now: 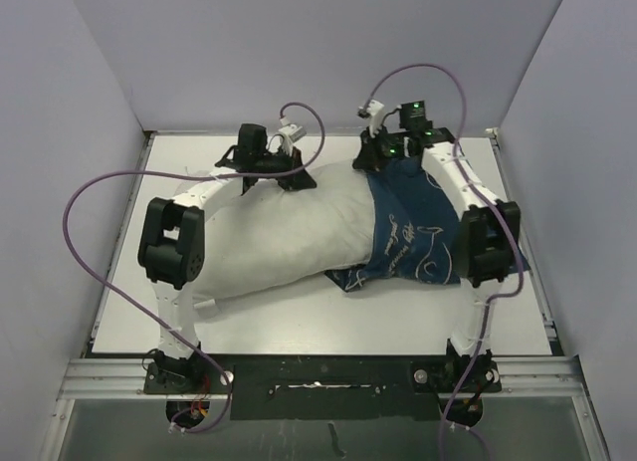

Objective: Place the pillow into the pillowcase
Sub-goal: Stuff the pillow into the pillowcase.

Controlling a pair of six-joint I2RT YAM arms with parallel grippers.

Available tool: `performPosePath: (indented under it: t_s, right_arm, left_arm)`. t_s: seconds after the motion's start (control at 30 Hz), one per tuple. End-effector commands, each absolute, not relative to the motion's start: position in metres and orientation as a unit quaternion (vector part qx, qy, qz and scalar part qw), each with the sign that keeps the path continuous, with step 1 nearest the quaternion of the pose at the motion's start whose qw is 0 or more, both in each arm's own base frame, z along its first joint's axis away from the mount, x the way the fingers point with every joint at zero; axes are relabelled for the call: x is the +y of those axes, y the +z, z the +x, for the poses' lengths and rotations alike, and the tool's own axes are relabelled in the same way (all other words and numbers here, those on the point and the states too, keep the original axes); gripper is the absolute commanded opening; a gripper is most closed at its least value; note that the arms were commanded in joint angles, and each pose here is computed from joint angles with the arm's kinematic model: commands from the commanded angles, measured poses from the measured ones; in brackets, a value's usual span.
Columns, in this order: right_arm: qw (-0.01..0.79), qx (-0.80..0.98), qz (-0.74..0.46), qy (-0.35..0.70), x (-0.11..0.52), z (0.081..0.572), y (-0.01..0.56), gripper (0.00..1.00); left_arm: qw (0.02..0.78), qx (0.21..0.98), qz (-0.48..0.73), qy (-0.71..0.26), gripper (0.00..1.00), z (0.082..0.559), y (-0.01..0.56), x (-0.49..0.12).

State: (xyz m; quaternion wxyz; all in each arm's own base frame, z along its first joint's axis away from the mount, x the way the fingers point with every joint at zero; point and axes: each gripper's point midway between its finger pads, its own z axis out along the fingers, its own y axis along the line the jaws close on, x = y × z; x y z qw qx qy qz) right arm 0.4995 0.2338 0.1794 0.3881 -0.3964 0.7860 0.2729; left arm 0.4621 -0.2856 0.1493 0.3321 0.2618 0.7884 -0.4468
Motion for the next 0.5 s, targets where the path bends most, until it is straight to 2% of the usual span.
performPosePath:
  t_s: [0.0, 0.07, 0.13, 0.27, 0.33, 0.37, 0.4, 0.47]
  right_arm:
    - [0.485, 0.68, -0.429, 0.344, 0.205, 0.431, 0.292, 0.0]
    - [0.465, 0.691, -0.436, 0.341, 0.185, 0.406, 0.27, 0.01]
    - [0.436, 0.715, -0.421, 0.349, 0.161, 0.385, 0.252, 0.14]
    - [0.439, 0.722, -0.38, 0.375, 0.133, 0.369, 0.275, 0.66]
    - [0.431, 0.748, -0.369, 0.344, 0.125, 0.372, 0.278, 0.88]
    - [0.422, 0.766, -0.36, 0.325, 0.123, 0.374, 0.275, 0.96]
    - [0.406, 0.787, -0.346, 0.309, 0.12, 0.376, 0.268, 0.99]
    - [0.363, 0.825, -0.327, 0.284, 0.112, 0.373, 0.253, 0.98]
  left_arm:
    - [0.519, 0.6, 0.461, -0.397, 0.0, 0.408, 0.263, -0.337]
    - [0.535, 0.583, 0.491, -0.364, 0.0, 0.385, 0.257, -0.345]
    - [0.537, 0.582, 0.511, -0.333, 0.0, 0.37, 0.245, -0.353]
    - [0.541, 0.589, 0.528, -0.286, 0.0, 0.352, 0.225, -0.36]
    - [0.555, 0.584, 0.527, -0.271, 0.0, 0.348, 0.224, -0.361]
    - [0.562, 0.582, 0.524, -0.267, 0.0, 0.349, 0.226, -0.36]
    - [0.566, 0.582, 0.522, -0.263, 0.0, 0.35, 0.227, -0.359]
    - [0.569, 0.58, 0.524, -0.255, 0.0, 0.351, 0.229, -0.359]
